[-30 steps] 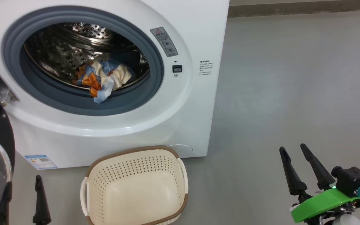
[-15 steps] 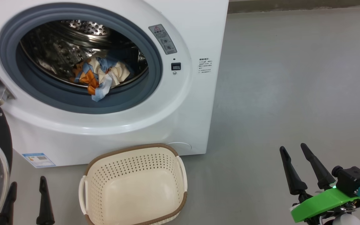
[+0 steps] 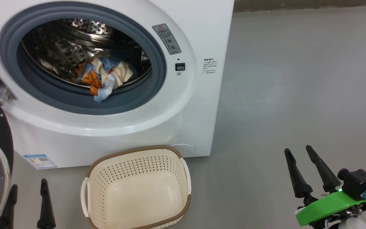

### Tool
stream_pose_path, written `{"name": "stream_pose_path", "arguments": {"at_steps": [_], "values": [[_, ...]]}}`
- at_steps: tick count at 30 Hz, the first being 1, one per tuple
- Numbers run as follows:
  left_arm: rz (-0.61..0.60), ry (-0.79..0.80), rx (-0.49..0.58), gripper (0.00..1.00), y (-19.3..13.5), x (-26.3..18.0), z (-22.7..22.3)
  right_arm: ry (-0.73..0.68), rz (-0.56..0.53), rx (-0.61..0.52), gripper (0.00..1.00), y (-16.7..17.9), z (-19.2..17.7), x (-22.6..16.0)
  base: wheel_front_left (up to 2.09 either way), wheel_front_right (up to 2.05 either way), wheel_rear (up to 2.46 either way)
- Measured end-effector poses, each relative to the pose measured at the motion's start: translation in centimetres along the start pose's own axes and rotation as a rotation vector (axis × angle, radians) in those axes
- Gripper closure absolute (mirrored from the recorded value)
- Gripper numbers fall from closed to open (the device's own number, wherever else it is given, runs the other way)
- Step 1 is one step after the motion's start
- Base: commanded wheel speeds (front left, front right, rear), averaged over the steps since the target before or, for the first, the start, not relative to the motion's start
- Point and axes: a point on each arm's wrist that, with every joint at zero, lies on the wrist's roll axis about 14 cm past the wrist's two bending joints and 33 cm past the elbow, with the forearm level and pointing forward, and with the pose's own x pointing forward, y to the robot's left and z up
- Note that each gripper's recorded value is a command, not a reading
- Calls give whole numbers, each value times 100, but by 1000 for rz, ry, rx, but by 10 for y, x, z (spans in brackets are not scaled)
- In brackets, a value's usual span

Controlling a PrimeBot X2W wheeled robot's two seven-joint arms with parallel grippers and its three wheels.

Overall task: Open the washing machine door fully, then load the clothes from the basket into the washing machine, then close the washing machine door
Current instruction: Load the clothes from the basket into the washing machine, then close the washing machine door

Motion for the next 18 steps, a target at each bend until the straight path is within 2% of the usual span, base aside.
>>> {"name": "stream_pose_path", "arguments": {"at_steps": [18], "values": [[4, -5, 10, 0, 2, -1, 2, 1, 6, 0, 0, 2, 0, 2, -1, 1, 0]]}}
